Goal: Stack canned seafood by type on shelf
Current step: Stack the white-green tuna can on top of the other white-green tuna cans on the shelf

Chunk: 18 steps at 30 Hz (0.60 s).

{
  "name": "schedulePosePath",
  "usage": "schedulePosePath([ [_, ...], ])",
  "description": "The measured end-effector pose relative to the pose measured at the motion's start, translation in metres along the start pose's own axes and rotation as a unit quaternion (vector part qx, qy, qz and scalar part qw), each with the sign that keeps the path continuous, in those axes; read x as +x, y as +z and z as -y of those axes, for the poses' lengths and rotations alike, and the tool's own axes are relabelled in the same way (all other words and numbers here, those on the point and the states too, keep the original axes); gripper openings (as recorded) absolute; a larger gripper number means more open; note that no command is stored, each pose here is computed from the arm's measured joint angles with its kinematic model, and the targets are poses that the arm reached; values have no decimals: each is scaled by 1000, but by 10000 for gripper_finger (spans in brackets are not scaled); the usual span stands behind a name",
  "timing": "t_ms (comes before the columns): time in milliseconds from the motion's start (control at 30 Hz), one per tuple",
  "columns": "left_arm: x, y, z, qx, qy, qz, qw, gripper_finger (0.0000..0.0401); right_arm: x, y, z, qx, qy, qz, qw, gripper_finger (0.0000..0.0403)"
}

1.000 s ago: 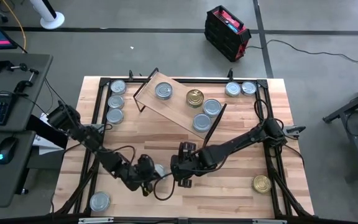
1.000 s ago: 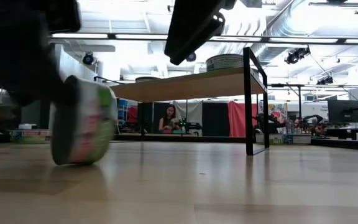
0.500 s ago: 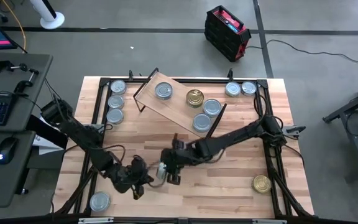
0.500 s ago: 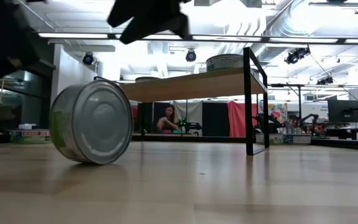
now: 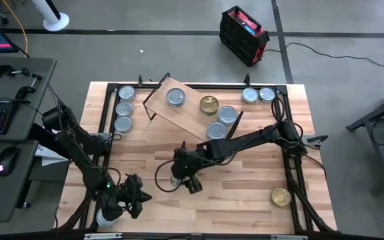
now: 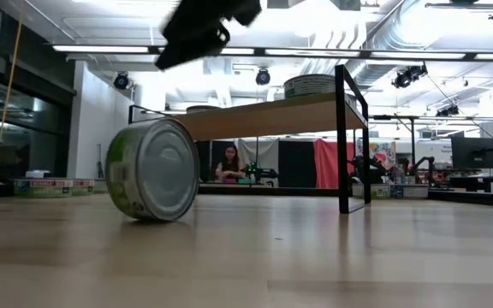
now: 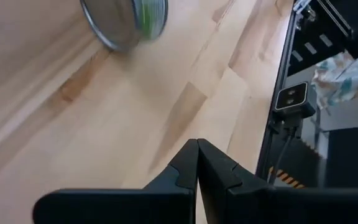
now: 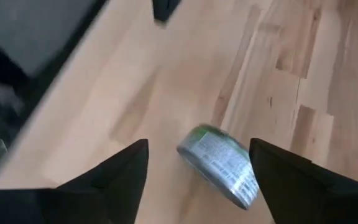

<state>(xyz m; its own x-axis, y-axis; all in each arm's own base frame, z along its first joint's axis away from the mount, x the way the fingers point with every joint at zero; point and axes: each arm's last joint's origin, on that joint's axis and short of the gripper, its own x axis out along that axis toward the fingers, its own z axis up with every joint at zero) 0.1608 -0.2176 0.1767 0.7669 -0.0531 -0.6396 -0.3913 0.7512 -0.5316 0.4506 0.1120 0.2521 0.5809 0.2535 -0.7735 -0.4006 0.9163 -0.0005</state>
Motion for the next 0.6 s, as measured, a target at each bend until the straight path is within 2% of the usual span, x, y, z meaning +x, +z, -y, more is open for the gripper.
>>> schedulePosePath([
  [167, 0, 0, 1, -33, -5, 0, 999, 0, 12, -9, 12, -81, -9, -27, 996, 279],
  [233, 0, 0, 2, -41, -11, 1, 999, 0, 23, -14, 16, -101, -24, -40, 994, 279],
  [333, 1, 2, 4, -59, -17, 3, 998, 0, 36, -23, 18, -125, -17, -71, 989, 279],
  [600, 3, 5, 4, -85, -14, 6, 996, 0, 42, -28, 24, -208, -38, -96, 973, 279],
])
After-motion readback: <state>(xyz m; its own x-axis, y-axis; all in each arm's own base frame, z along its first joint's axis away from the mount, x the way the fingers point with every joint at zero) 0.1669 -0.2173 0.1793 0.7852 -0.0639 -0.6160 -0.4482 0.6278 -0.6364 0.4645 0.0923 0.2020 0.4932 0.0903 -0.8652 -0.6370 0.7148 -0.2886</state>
